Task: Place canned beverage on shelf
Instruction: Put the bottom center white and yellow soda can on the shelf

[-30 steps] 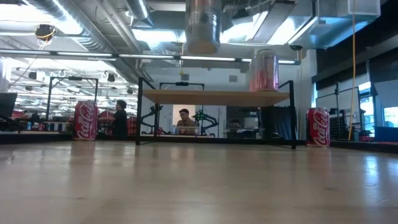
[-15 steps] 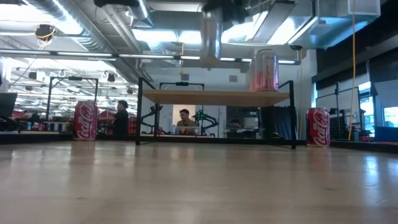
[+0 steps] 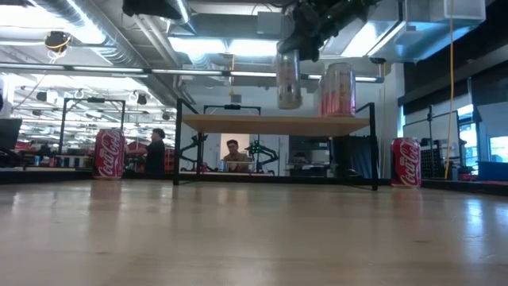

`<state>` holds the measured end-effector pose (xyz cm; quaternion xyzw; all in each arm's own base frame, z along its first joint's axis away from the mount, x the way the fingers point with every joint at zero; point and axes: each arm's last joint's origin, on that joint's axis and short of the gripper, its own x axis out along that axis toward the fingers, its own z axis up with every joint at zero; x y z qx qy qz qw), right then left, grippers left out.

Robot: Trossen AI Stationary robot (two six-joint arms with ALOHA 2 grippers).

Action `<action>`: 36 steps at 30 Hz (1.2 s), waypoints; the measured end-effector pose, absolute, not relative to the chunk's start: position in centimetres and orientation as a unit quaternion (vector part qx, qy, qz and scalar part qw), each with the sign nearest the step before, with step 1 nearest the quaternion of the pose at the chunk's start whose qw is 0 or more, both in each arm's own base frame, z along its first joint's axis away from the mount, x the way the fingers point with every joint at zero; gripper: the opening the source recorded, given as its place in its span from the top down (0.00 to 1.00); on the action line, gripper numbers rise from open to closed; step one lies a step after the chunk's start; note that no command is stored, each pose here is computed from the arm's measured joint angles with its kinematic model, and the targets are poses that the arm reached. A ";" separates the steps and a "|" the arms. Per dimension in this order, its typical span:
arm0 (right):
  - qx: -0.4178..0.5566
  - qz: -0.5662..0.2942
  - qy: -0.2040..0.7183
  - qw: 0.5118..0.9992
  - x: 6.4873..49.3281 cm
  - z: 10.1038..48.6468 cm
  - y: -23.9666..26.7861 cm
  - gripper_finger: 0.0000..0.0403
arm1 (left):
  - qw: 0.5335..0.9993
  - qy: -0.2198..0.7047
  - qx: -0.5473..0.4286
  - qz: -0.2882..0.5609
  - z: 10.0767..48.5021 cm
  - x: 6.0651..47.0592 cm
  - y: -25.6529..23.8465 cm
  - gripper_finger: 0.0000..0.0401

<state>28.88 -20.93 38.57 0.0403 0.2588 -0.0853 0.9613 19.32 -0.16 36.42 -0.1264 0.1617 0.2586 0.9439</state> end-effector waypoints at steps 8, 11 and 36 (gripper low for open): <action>0.038 -0.065 0.302 0.950 28.9 36.4 -22.4 0.45 | 0.948 0.131 -0.128 0.262 37.0 19.7 0.2 0.11; 0.038 -0.060 0.303 0.950 29.1 36.1 -22.6 0.45 | 0.949 0.126 -0.124 0.260 37.1 19.8 0.2 0.11; 0.058 -0.050 0.307 0.949 29.3 35.8 -22.6 0.36 | 0.949 0.126 -0.124 0.260 37.1 19.8 0.2 0.11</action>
